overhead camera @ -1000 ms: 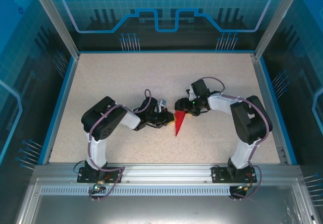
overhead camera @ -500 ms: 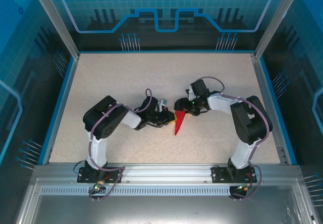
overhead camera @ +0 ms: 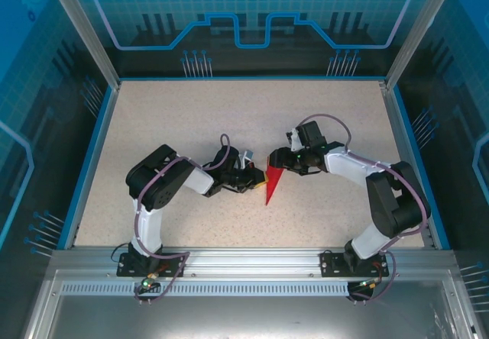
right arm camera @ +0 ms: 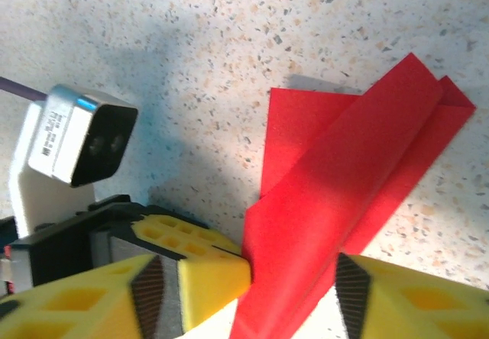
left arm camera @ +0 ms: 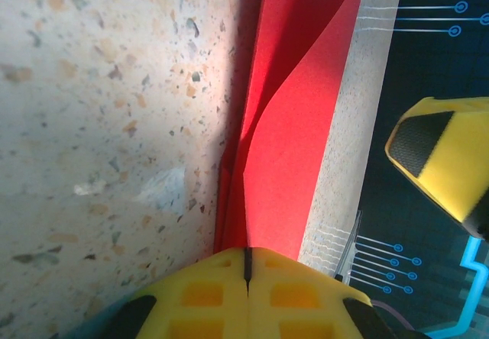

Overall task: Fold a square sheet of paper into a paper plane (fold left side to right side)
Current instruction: Fold the wing for the fifth time at the center of the table.

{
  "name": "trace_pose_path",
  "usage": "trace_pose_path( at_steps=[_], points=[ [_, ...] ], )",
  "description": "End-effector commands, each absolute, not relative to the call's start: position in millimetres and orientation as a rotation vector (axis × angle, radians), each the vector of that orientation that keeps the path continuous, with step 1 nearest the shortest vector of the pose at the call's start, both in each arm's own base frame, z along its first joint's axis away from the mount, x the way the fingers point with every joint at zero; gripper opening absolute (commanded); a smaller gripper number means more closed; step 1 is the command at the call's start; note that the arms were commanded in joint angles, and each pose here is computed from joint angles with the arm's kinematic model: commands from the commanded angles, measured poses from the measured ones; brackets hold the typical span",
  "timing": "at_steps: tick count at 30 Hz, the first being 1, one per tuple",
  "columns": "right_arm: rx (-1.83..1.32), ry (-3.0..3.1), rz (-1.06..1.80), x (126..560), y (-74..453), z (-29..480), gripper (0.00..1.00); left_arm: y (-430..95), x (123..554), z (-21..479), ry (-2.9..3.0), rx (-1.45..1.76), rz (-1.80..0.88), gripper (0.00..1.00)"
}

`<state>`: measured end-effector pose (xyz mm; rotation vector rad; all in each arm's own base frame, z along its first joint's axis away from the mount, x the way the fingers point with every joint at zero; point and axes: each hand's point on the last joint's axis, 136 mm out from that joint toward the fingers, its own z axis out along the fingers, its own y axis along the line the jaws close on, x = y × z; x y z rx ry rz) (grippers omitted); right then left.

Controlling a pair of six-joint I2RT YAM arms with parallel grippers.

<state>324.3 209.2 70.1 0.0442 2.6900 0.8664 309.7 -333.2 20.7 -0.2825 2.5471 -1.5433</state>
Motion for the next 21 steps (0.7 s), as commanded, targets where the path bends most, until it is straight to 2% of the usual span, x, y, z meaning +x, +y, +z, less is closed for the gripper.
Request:
trace_pose_path(
  at_steps=[1, 9, 21],
  points=[
    [0.024, 2.691, 0.939, 320, 215, 69, 0.55, -328, 307, -7, 2.619, -0.310, -1.461, 0.00],
    [-0.032, 2.726, 0.940, 324, 233, 62, 0.55, -333, 305, -8, 2.645, -0.273, -1.441, 0.00],
    [-0.008, 2.795, 0.835, 325, 224, 36, 0.51, -330, 302, -18, 2.683, -0.298, -1.402, 0.00]
  ],
)
